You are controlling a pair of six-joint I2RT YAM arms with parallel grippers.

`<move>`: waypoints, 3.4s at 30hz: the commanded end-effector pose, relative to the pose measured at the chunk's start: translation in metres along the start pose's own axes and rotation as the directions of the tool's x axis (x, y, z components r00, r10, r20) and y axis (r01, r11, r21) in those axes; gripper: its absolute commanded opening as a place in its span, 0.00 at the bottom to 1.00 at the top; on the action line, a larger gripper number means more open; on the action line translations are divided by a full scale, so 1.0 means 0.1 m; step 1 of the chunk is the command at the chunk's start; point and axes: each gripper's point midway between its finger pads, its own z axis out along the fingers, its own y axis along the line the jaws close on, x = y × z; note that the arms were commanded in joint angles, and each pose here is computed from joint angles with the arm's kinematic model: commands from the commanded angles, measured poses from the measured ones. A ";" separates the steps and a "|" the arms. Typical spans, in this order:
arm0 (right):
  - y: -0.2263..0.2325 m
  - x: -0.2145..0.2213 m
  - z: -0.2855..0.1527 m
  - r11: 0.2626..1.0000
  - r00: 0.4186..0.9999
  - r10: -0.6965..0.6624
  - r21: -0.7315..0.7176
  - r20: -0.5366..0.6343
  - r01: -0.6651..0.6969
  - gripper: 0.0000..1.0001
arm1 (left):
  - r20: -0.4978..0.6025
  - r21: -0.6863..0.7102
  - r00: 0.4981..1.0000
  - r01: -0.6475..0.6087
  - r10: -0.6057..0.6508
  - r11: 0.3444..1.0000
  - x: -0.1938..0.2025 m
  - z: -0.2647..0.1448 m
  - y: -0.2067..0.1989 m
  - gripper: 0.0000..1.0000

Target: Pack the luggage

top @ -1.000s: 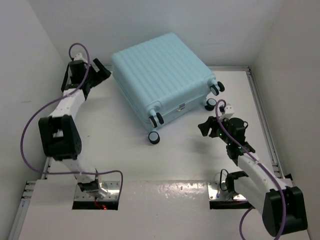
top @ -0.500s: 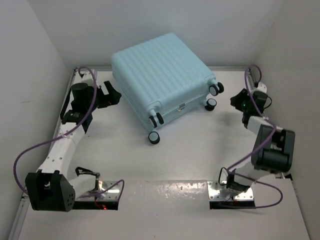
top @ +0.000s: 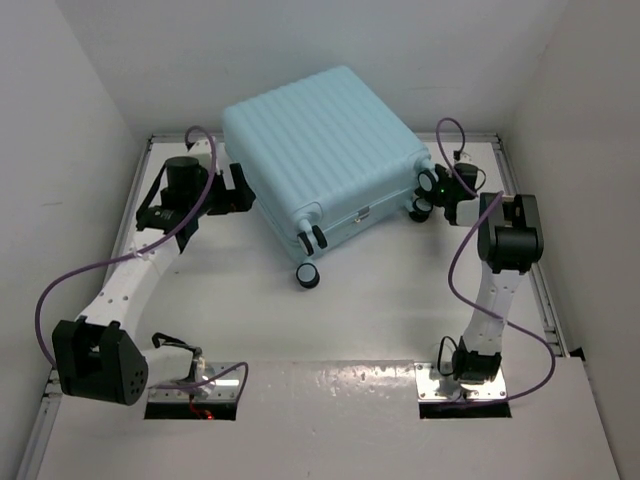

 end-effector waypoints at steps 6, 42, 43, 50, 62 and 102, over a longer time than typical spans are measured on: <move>0.42 0.49 -0.02 0.994 0.978 0.099 -0.028 -0.181 -0.105 0.41 | 0.077 -0.040 0.997 0.000 0.004 0.999 -0.43 0.02 0.08 1.00; 1.44 -0.17 -2.43 0.841 0.870 -0.493 -0.260 -0.007 0.475 0.95 | 0.103 -0.073 0.995 0.002 0.006 0.997 -0.01 -0.37 0.06 1.00; 1.57 -0.02 -2.33 0.827 0.854 -0.518 -0.282 -0.048 0.486 0.97 | 0.104 -0.082 0.995 0.003 0.006 0.997 -0.03 -0.38 0.06 1.00; 1.65 -0.06 -1.78 0.765 0.754 -0.643 -0.160 -0.135 0.624 0.98 | 0.117 -0.061 0.992 -0.032 0.039 0.998 -0.07 -0.47 -0.05 1.00; 2.05 -0.49 -1.55 0.587 0.586 -0.809 -0.101 -0.043 0.803 0.00 | 0.011 0.003 0.999 -0.031 0.031 1.000 0.11 -0.66 -0.18 1.00; 2.38 -0.34 -1.95 0.686 0.714 -0.700 -0.264 0.016 0.678 0.84 | -0.256 0.209 0.956 0.200 -0.144 0.957 0.49 -0.59 -1.24 1.00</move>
